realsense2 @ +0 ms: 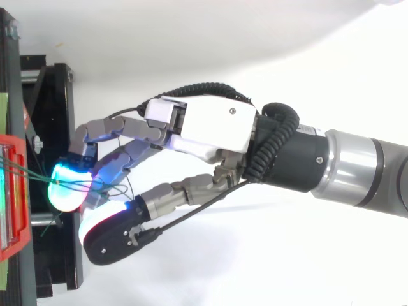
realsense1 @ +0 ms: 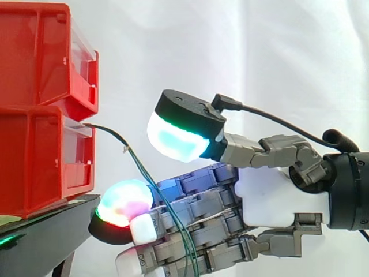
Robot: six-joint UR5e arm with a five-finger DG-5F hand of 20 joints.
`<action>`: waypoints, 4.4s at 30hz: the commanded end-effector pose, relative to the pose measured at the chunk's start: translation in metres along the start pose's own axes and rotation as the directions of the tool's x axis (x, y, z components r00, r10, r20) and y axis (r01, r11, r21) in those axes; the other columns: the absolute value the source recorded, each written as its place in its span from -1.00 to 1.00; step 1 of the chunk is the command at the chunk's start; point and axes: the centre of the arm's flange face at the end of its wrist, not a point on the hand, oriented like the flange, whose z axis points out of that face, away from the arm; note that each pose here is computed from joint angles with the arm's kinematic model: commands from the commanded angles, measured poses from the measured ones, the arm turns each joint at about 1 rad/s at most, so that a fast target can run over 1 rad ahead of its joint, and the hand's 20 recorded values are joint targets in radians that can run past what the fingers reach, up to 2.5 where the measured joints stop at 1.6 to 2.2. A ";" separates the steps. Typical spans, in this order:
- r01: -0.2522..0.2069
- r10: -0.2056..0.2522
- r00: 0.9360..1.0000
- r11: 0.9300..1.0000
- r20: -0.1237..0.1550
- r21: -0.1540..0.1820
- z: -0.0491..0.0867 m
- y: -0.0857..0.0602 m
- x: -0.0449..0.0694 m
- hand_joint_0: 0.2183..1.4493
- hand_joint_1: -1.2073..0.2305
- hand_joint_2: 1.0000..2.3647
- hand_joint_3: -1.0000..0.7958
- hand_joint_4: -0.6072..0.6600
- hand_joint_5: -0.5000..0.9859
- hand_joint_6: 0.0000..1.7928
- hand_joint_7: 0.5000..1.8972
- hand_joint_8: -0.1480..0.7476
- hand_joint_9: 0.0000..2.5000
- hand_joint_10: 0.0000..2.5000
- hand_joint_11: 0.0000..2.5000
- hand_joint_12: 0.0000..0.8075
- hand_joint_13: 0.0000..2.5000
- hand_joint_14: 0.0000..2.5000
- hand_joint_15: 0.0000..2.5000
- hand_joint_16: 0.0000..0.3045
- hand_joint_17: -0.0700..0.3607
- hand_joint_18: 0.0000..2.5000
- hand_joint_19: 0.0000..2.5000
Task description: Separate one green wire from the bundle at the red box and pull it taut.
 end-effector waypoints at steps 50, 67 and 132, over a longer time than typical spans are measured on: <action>-0.030 0.029 0.999 0.998 0.019 0.063 0.004 0.032 -0.010 -0.38 -0.38 -0.98 -0.23 0.30 -0.56 -0.07 -0.07 0.00 -0.25 -0.99 -0.50 -0.08 -0.43 -0.99 -0.71 -0.69 -0.18 -0.53 -0.71; -0.017 0.016 1.000 0.997 0.018 0.080 -0.001 0.048 -0.012 -0.41 -0.34 -0.97 -0.01 0.21 -0.54 -0.02 0.17 0.03 -0.22 -0.98 -0.47 -0.06 -0.41 -0.99 -0.70 -0.68 -0.16 -0.50 -0.68; 0.034 -0.039 0.999 0.988 0.033 0.151 -0.016 0.097 -0.027 -0.33 -0.50 -0.97 -0.10 0.16 -0.56 0.00 0.12 0.01 -0.24 -0.98 -0.43 -0.07 -0.40 -0.99 -0.67 -0.65 -0.12 -0.44 -0.64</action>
